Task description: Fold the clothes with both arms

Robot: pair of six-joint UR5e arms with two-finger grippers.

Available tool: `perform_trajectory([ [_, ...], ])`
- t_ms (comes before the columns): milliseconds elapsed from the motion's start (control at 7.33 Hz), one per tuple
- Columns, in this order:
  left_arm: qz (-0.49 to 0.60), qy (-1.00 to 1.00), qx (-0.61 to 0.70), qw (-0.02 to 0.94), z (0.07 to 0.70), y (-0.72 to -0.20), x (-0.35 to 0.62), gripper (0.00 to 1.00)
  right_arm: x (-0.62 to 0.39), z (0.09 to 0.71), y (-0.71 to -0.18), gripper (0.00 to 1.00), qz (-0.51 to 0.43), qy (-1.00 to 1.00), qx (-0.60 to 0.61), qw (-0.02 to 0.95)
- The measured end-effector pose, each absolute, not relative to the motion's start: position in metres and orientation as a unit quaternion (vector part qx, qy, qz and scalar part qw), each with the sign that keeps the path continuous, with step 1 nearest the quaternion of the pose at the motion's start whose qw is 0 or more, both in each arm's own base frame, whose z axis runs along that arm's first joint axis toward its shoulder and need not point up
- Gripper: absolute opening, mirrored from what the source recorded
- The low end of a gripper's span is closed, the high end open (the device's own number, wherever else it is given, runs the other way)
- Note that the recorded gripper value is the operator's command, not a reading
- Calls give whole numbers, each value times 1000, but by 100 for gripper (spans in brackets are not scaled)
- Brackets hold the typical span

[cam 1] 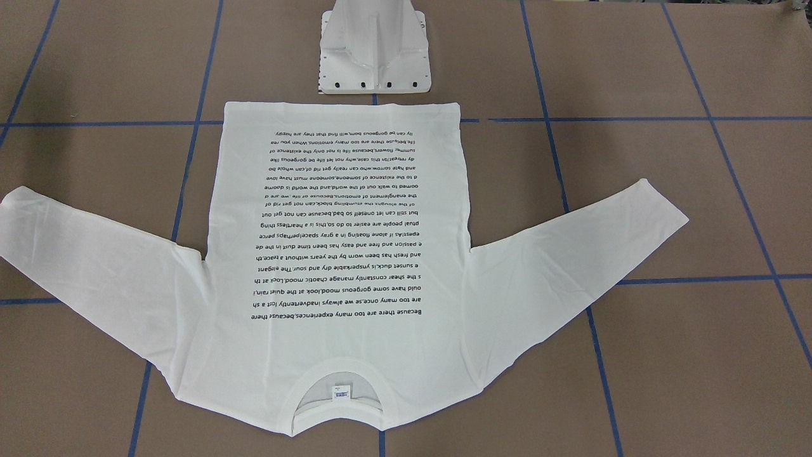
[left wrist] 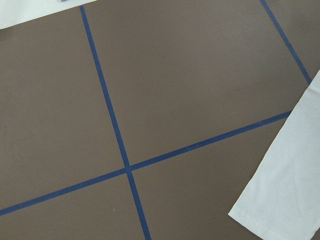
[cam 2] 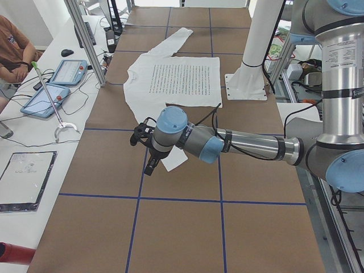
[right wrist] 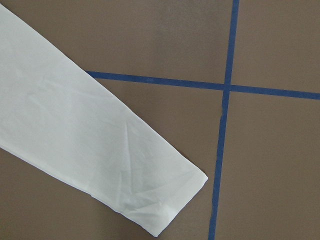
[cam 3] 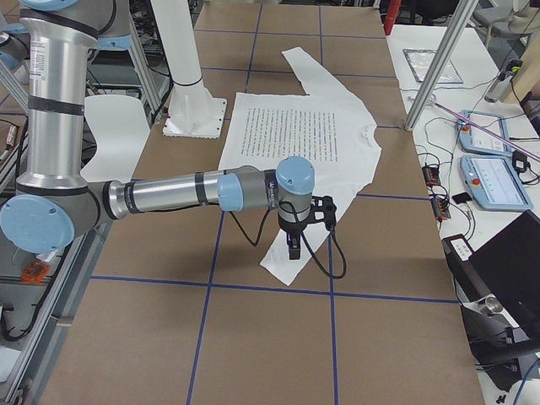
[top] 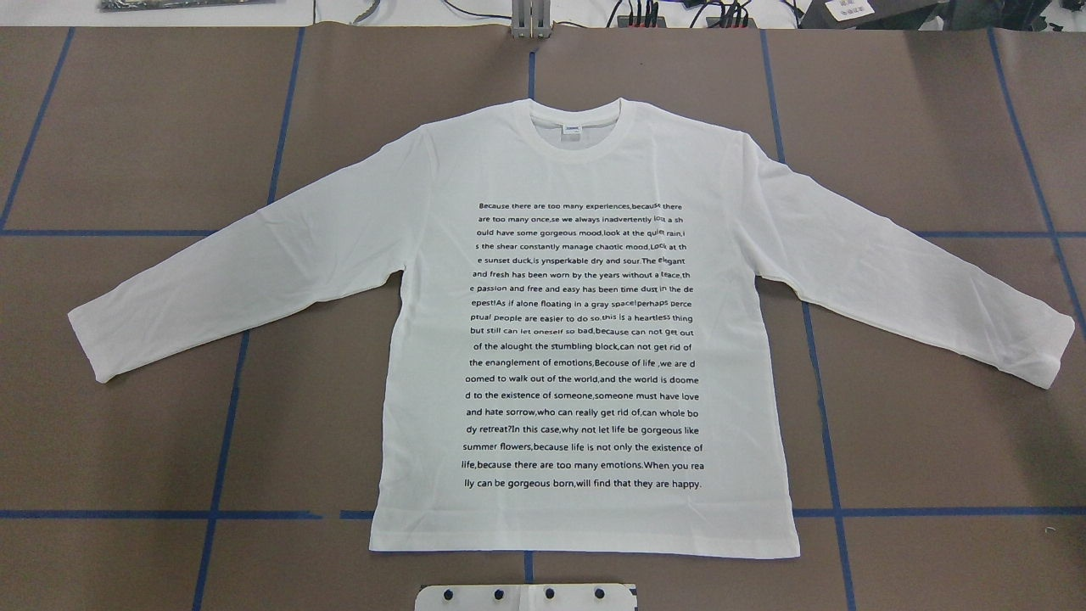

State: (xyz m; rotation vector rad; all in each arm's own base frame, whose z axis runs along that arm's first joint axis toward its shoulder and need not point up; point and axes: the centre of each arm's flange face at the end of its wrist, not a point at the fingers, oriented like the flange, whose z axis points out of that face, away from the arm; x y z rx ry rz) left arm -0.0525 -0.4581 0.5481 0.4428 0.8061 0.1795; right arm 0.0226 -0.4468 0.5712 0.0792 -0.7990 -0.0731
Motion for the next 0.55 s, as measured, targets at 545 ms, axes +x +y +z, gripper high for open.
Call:
perform_trajectory([
  [545,92,386,223,891,537,-459,-50,100,5,569,-452,100,-57,-390,40,918],
])
